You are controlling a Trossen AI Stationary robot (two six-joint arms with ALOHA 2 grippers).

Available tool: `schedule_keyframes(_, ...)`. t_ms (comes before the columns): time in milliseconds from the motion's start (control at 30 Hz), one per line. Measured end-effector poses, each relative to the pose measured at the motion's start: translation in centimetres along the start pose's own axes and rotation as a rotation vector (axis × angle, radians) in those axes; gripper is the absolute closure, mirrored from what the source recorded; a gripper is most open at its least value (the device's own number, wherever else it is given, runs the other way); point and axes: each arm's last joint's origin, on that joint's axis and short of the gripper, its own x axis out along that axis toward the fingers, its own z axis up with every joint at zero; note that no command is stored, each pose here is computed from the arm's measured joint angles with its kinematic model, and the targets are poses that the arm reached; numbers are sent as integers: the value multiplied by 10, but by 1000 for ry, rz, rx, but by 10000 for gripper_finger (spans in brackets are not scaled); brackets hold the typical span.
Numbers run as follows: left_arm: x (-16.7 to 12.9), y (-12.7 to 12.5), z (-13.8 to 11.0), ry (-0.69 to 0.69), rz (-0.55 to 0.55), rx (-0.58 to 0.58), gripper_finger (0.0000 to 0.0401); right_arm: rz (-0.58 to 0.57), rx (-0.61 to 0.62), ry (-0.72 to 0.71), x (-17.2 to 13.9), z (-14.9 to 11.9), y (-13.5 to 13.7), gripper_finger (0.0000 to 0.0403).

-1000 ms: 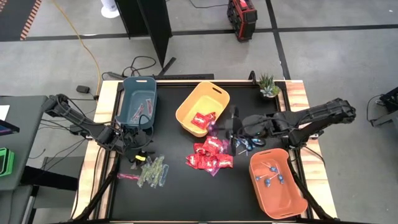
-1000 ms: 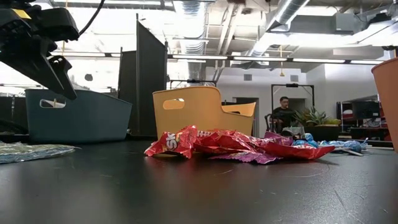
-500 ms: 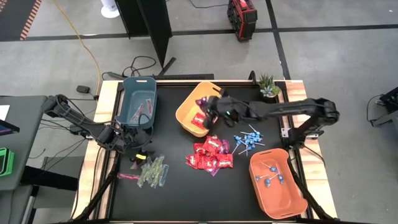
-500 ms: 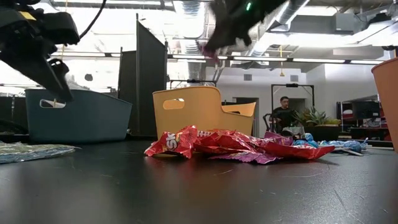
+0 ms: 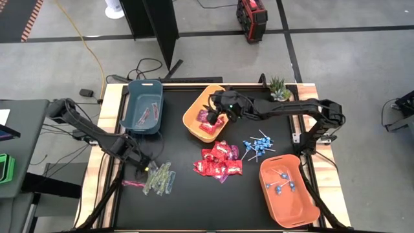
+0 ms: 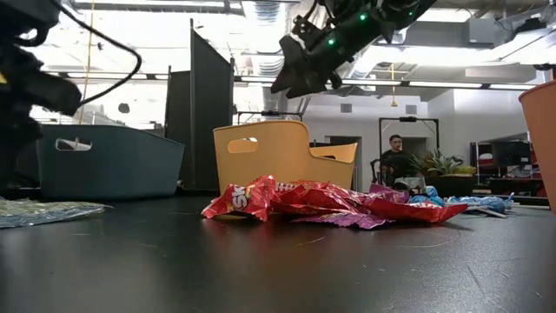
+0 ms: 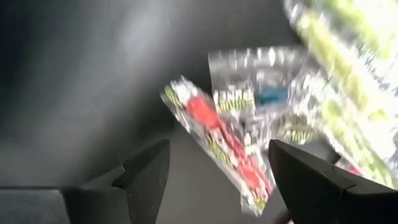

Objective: Sort candy
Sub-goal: Put the red gummy into the blue bin

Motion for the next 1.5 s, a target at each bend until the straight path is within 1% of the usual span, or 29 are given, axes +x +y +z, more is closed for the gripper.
schedule_keyframes(133,7,-5,-3,85,7,-18,134,7,-1,-27,-1,3,2,112)
schedule_keyframes(267,13,-7,-5,131,33,-33,134,16,-11,-39,-2,4,6,112)
schedule_keyframes(433,23,-11,-3,158,85,-40,134,36,-18,-43,-5,3,13,112)
schedule_keyframes(600,35,-13,-3,206,160,-57,138,59,-27,-47,-8,3,22,112)
schedule_keyframes(700,37,-14,-3,224,162,-60,167,70,-29,-51,-10,3,26,112)
schedule_keyframes(767,36,-15,-2,221,162,-65,204,77,-31,-53,-11,3,28,112)
schedule_keyframes(833,35,-16,-1,214,161,-63,252,83,-33,-55,-12,3,31,112)
schedule_keyframes(967,31,-19,1,205,157,-39,365,98,-33,-70,-15,4,36,112)
schedule_keyframes(1000,30,-20,2,204,155,-36,381,103,-34,-72,-15,4,38,112)
schedule_keyframes(1133,22,-23,5,209,161,-28,394,121,-42,-73,-18,3,44,112)
schedule_keyframes(1200,11,-28,9,198,149,-14,396,132,-47,-73,-20,2,48,112)
schedule_keyframes(1333,-18,-36,19,141,115,31,399,156,-83,-74,-25,1,58,112)
schedule_keyframes(1433,-47,-40,26,74,81,57,400,177,-117,-79,-30,0,66,112)
schedule_keyframes(1500,-66,-42,29,23,61,99,400,193,-128,-80,-33,-1,71,112)
